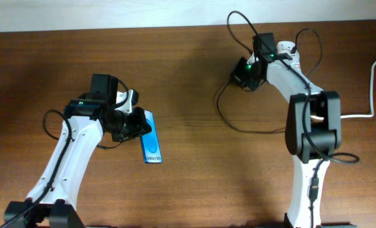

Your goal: Plug charger to phone and switch on socket

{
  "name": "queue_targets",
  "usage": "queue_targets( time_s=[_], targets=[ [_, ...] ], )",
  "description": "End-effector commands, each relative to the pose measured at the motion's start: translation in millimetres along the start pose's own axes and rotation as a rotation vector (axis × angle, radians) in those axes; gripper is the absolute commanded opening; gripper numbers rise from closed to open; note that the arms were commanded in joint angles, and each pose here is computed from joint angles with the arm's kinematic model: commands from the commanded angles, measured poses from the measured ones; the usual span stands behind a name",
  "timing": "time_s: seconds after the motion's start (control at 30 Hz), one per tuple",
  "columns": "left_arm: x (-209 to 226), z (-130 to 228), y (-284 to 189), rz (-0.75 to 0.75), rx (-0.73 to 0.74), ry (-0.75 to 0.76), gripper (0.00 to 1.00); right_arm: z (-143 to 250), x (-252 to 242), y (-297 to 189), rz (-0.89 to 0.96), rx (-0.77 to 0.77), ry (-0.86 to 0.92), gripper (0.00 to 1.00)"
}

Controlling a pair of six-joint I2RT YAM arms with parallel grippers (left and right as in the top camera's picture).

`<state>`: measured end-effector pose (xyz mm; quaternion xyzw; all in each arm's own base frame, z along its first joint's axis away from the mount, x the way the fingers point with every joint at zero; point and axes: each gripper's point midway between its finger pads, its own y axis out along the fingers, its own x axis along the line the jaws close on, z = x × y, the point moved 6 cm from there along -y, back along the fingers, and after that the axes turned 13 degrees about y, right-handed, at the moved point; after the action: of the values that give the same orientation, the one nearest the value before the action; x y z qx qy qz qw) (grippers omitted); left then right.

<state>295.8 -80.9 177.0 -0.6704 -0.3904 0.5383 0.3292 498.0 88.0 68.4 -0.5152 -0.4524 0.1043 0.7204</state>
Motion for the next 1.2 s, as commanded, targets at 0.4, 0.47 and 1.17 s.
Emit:
queue_targets(
  time_s=[0.4, 0.47, 1.17],
  targets=[
    [-4.4, -6.3, -6.5, 0.017, -0.037, 0.031, 0.00, 158.2, -0.9, -66.0, -0.045, 0.664, -0.727, 0.04],
    [-4.7, -8.2, -6.8, 0.018, -0.047, 0.036, 0.00, 169.9, 6.6, -67.5, -0.131, 0.705, -0.774, 0.05],
    [1.1, -48.8, -67.7, 0.195, -0.262, 0.131, 0.00, 265.7, 26.3, -139.4, -0.319, 0.965, -0.951, 0.05]
  ],
)
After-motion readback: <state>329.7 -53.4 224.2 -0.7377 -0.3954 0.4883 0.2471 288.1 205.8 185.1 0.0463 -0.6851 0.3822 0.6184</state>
